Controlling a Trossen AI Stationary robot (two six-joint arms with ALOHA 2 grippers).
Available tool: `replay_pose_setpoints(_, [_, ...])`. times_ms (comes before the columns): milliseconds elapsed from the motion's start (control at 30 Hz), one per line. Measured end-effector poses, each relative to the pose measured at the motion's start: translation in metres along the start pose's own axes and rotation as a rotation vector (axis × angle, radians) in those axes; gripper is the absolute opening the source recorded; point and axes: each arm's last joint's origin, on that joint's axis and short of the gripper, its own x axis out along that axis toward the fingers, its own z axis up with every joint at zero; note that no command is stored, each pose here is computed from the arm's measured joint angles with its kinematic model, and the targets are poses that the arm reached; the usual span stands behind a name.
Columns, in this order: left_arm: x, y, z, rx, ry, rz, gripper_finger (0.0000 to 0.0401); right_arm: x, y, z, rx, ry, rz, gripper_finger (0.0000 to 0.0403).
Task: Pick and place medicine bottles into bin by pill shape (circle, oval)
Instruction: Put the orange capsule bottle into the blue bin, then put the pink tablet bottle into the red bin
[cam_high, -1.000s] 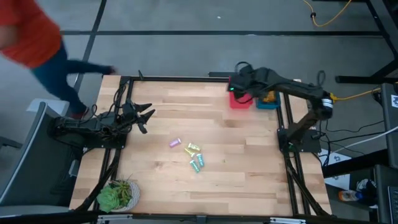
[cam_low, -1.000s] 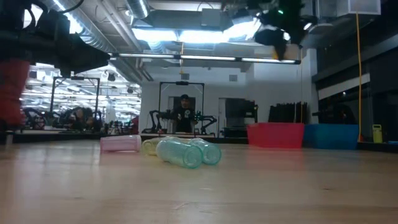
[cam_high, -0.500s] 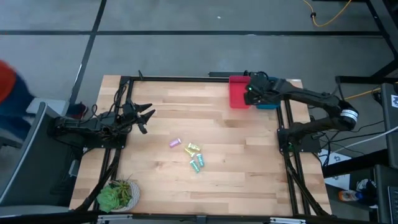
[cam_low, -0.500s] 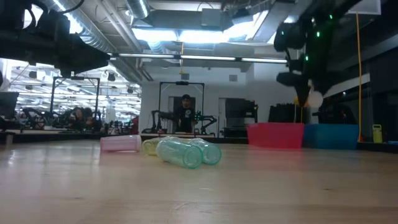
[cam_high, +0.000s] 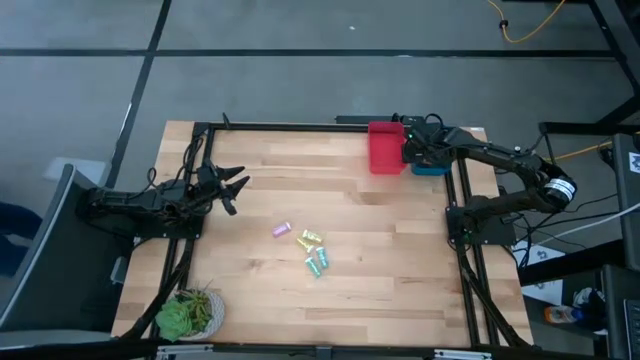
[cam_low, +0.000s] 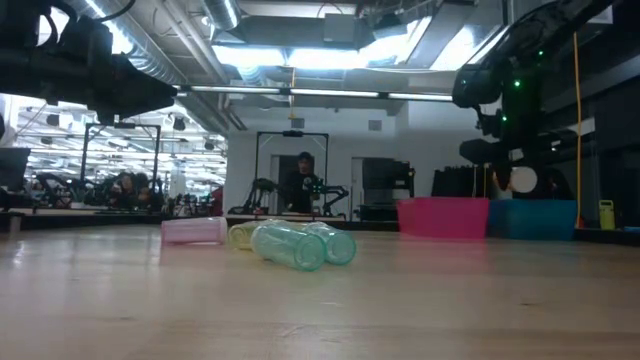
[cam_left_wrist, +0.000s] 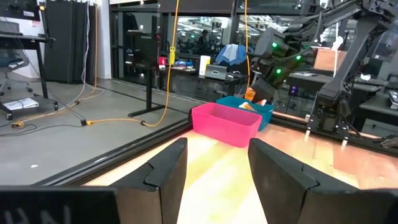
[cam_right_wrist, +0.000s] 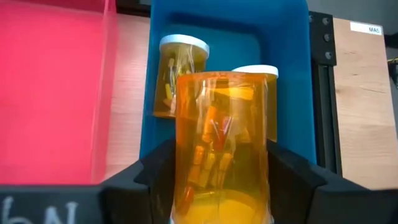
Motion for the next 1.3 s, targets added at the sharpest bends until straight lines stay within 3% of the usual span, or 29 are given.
replay_pose_setpoints(400, [0.000, 0.000, 0.000, 0.000, 0.000, 0.000, 0.0166, 0.000, 0.001, 0.001, 0.006, -0.012, 0.003, 0.0236])
replay_pose_setpoints(800, [0.000, 0.000, 0.000, 0.000, 0.000, 0.000, 0.0166, -0.001, 0.005, 0.004, 0.031, -0.044, 0.045, 0.0238])
replay_pose_setpoints(1300, [0.000, 0.000, 0.000, 0.000, 0.000, 0.000, 0.0166, -0.038, 0.063, 0.001, -0.213, -0.179, 0.681, 0.0239])
